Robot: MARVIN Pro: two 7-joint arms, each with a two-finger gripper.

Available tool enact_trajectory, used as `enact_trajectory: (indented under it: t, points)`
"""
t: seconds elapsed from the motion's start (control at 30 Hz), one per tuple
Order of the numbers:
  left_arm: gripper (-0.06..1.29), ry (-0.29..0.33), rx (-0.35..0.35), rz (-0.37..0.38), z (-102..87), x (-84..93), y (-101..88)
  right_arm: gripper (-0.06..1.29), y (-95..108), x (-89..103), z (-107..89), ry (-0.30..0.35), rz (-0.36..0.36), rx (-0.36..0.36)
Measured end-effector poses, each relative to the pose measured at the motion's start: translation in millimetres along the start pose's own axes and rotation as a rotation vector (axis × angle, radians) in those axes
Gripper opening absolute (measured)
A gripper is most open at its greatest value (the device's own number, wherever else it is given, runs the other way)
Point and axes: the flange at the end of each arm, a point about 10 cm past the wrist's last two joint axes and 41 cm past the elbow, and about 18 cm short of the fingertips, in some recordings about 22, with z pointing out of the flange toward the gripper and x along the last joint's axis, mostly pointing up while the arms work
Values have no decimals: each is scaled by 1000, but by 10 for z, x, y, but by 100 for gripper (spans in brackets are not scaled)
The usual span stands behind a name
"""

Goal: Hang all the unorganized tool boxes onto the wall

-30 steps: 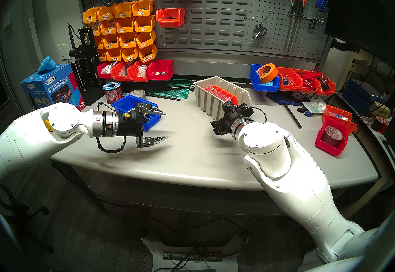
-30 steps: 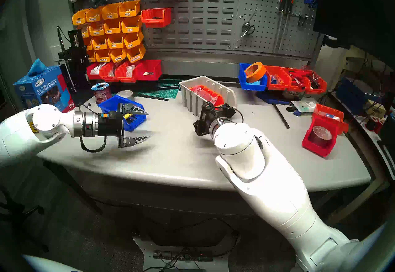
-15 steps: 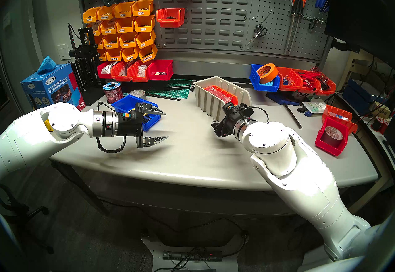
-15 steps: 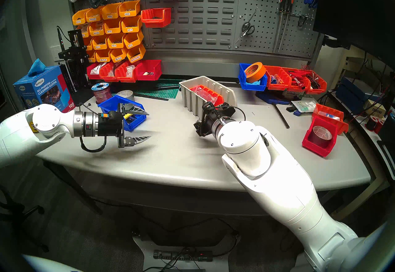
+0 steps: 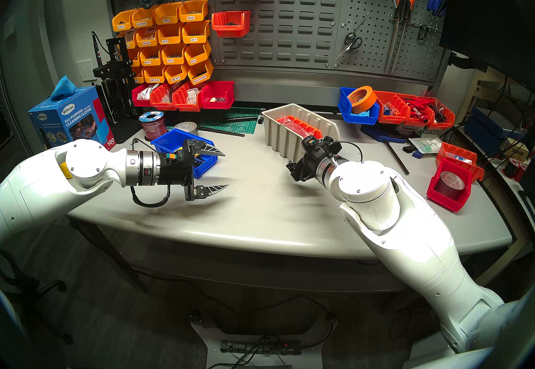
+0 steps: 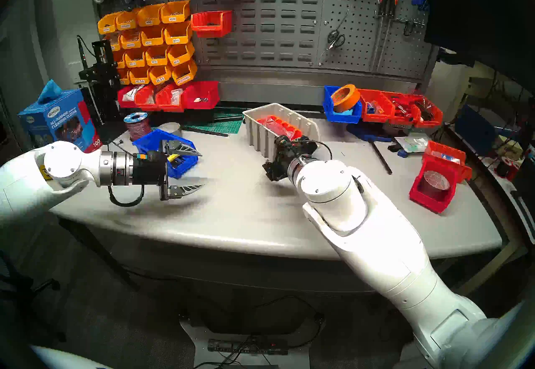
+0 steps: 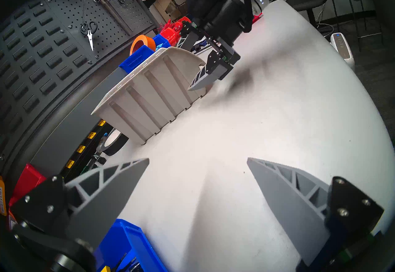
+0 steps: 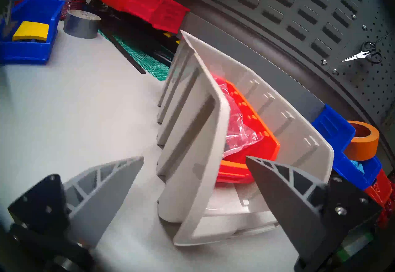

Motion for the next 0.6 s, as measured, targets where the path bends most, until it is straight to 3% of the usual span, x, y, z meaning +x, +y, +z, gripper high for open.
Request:
enact_trajectory:
  t: [0.5, 0.53, 0.57, 0.6]
  points:
    - [124, 0, 0, 0, 0, 0, 0, 120, -5, -67, 154, 34, 52, 46]
    - [124, 0, 0, 0, 0, 0, 0, 104, -3, -70, 153, 36, 55, 47]
    - [124, 0, 0, 0, 0, 0, 0, 73, 1, -77, 150, 39, 59, 47]
    - [124, 0, 0, 0, 0, 0, 0, 32, 3, -80, 145, 41, 62, 47]
